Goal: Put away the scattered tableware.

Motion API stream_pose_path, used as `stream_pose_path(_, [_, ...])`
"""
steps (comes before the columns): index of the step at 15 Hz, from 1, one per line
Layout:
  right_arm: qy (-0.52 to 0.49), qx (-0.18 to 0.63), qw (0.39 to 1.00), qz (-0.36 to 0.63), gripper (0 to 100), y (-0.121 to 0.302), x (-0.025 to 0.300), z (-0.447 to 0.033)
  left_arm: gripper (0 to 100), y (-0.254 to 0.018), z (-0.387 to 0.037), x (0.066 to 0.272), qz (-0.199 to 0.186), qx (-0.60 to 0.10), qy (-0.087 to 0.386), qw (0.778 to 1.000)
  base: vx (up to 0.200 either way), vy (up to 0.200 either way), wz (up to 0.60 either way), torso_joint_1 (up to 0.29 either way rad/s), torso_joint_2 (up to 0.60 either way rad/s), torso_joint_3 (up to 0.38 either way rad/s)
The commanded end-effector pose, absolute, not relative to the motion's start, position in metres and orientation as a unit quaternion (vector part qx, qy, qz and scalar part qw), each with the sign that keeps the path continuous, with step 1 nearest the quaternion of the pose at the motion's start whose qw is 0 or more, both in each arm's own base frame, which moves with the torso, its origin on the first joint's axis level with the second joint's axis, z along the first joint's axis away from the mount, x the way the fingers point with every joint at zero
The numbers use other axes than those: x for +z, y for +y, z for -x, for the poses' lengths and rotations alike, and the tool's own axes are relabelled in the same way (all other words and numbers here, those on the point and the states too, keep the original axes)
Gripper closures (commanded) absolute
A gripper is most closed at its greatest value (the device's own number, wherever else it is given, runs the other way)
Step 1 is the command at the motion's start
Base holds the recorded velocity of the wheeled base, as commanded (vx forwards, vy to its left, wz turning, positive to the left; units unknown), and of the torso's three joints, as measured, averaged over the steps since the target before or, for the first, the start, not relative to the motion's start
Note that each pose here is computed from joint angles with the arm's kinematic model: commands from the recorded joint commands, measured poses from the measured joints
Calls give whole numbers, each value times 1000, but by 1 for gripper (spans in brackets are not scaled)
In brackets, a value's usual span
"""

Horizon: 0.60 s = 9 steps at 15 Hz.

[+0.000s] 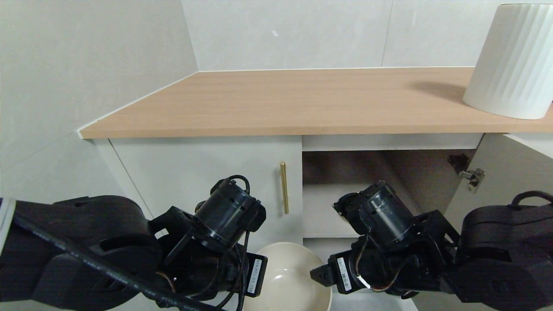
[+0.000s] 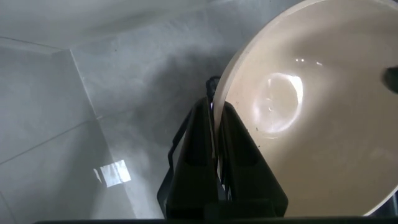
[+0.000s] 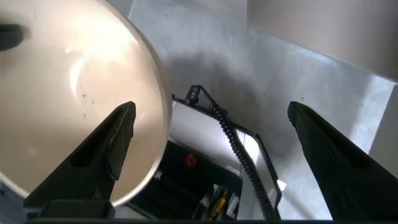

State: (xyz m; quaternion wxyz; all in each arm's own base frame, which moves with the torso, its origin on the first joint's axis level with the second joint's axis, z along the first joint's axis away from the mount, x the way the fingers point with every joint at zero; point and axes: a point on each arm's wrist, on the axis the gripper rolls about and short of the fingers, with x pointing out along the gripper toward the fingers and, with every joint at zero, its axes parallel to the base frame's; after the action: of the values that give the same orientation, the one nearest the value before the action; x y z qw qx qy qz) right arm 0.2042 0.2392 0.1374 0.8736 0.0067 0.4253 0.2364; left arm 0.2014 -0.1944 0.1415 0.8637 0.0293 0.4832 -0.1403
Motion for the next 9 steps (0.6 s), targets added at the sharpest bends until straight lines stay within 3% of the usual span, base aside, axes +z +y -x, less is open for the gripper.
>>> stream_pose_path(1, [431,233,872,-2,0,242,130,-206,100,-195,-201,142,-29,-142,482,864,0,0,0,0,0,0])
stream_pose_path(2, [431,233,872,-2,0,242,130,-206,100,-195,-201,142,-29,-142,482,864,0,0,0,0,0,0])
stream_pose_path(3, [431,233,872,-2,100,242,130,-206,100,-195,-201,142,-29,-141,482,864,0,0,0,0,0,0])
stream_pose_path(9, [433,233,871,-1,100,242,129,-206,100,-195,-201,142,-30,-142,482,864,0,0,0,0,0,0])
